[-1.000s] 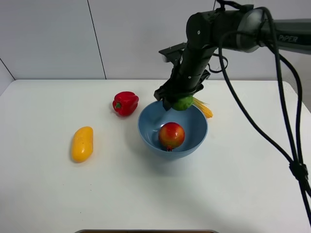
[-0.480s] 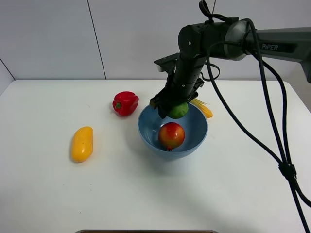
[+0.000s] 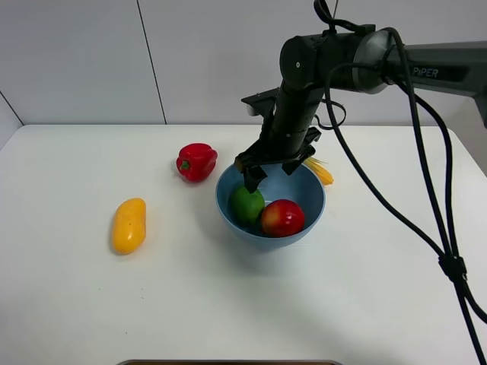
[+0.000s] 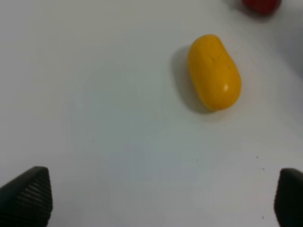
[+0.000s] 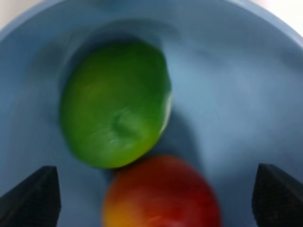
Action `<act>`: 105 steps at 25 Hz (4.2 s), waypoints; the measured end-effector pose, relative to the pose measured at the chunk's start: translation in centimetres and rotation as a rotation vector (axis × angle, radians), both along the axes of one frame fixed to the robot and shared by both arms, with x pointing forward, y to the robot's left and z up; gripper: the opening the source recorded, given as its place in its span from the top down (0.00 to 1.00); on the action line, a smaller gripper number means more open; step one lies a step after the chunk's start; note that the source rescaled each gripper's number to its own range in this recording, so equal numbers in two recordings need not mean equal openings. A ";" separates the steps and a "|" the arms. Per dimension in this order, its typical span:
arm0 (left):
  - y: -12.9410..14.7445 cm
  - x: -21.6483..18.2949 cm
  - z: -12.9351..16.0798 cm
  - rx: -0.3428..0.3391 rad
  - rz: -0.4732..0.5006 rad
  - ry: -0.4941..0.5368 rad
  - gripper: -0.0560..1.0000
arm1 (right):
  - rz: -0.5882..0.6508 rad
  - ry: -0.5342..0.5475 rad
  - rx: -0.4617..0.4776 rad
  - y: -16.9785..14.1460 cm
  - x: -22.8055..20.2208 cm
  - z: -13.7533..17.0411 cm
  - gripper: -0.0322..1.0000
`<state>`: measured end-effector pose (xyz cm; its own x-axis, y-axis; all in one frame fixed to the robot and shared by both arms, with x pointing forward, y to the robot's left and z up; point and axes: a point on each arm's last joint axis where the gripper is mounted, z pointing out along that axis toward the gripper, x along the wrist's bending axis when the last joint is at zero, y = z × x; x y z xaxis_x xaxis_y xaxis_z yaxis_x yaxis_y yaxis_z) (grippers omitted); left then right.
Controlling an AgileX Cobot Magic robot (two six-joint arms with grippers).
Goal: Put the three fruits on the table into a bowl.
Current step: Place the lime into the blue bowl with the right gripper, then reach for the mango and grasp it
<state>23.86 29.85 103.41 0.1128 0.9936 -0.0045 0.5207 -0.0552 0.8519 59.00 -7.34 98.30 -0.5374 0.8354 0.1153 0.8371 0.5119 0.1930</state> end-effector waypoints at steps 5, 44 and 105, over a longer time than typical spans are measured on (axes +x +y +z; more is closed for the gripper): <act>0.0 0.0 0.0 0.000 0.000 0.000 0.12 | 0.005 -0.062 0.039 -0.8 -1.3 4.4 0.52; 0.0 0.0 0.0 0.000 0.000 0.000 0.12 | -0.380 -0.548 0.059 -19.3 -24.5 17.8 0.52; 0.0 0.0 0.0 0.000 0.000 0.000 0.12 | -0.698 -0.919 0.086 -23.5 -35.9 8.6 0.52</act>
